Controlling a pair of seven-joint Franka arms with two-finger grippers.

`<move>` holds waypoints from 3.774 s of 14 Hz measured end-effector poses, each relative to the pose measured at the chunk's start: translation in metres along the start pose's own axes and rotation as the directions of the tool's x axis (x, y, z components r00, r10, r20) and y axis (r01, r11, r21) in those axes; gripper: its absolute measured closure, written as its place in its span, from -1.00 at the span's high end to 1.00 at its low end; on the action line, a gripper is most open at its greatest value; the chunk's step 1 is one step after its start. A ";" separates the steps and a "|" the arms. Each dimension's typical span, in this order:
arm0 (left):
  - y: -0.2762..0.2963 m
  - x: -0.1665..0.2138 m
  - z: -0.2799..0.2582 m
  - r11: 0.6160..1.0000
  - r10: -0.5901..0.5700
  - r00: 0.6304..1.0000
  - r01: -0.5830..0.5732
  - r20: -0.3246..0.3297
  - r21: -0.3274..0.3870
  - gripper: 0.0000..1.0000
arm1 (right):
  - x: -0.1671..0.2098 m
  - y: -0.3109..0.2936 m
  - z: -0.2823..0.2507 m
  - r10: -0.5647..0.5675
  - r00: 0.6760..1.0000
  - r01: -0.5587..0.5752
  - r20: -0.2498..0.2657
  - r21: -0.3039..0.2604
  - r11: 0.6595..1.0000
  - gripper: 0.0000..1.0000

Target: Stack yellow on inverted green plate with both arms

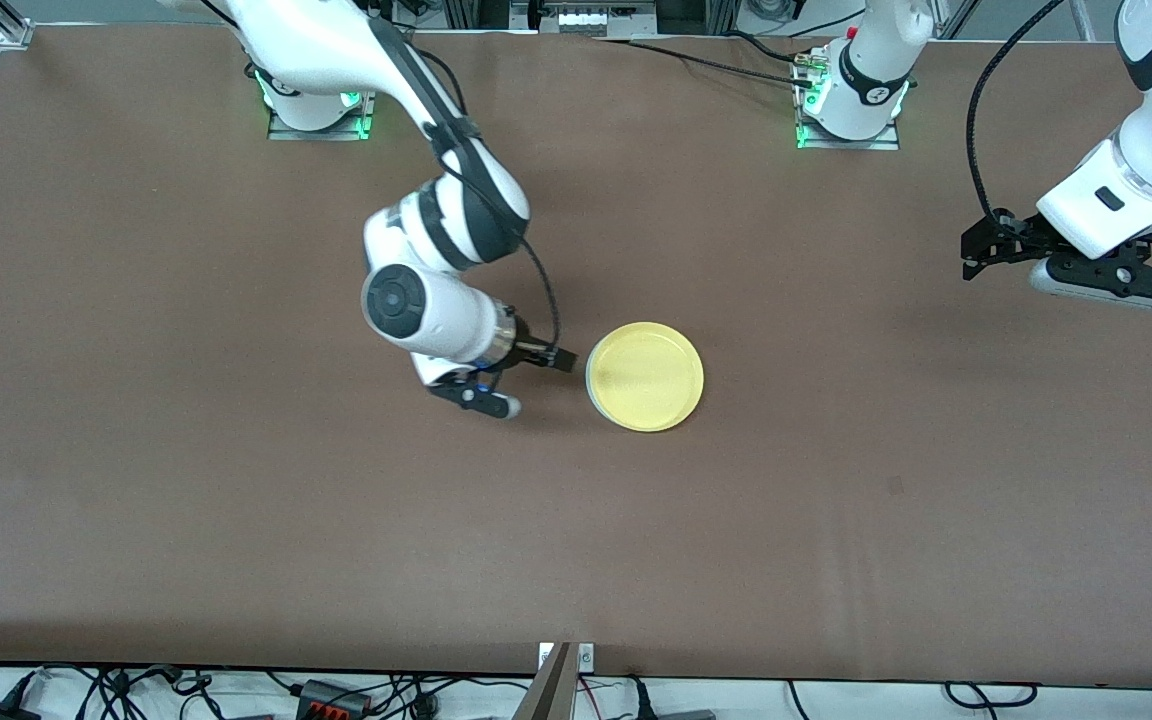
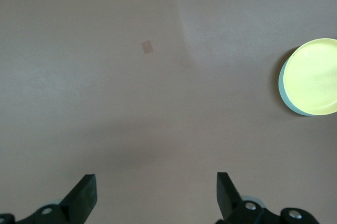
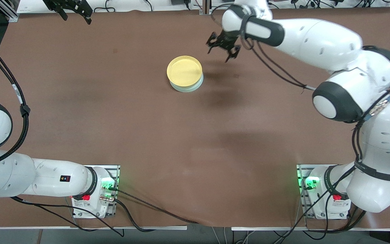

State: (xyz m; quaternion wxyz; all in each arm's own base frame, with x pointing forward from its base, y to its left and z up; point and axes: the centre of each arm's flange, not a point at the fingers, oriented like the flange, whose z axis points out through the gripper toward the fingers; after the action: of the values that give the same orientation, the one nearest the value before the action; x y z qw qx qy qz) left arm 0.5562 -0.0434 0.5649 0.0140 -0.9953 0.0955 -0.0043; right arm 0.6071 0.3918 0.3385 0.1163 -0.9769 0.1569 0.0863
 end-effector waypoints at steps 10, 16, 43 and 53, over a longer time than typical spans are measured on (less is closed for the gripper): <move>0.000 0.000 0.000 1.000 0.000 1.000 0.000 0.001 0.000 1.00 | 0.077 0.138 -0.174 -0.183 0.982 0.171 -0.035 -0.226 0.959 1.00; -0.001 -0.001 0.000 1.000 -0.001 1.000 0.001 0.006 -0.001 1.00 | 0.091 0.174 -0.216 -0.115 0.987 0.083 -0.113 -0.251 0.964 1.00; -0.009 -0.004 -0.021 1.000 -0.021 1.000 0.021 0.003 -0.015 1.00 | 0.075 0.357 -0.369 -0.235 0.953 0.180 -0.192 -0.265 0.947 1.00; -0.009 -0.005 -0.021 1.000 -0.021 1.000 0.021 0.012 -0.016 1.00 | 0.073 0.351 -0.366 -0.241 0.952 0.186 -0.186 -0.273 0.944 1.00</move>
State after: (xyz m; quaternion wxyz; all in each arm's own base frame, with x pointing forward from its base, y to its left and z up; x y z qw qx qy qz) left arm 0.5532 -0.0342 0.5861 0.0064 -0.9964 0.0849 0.0021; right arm 0.6092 -0.0467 0.6035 -0.0182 -0.9985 0.0489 -0.0147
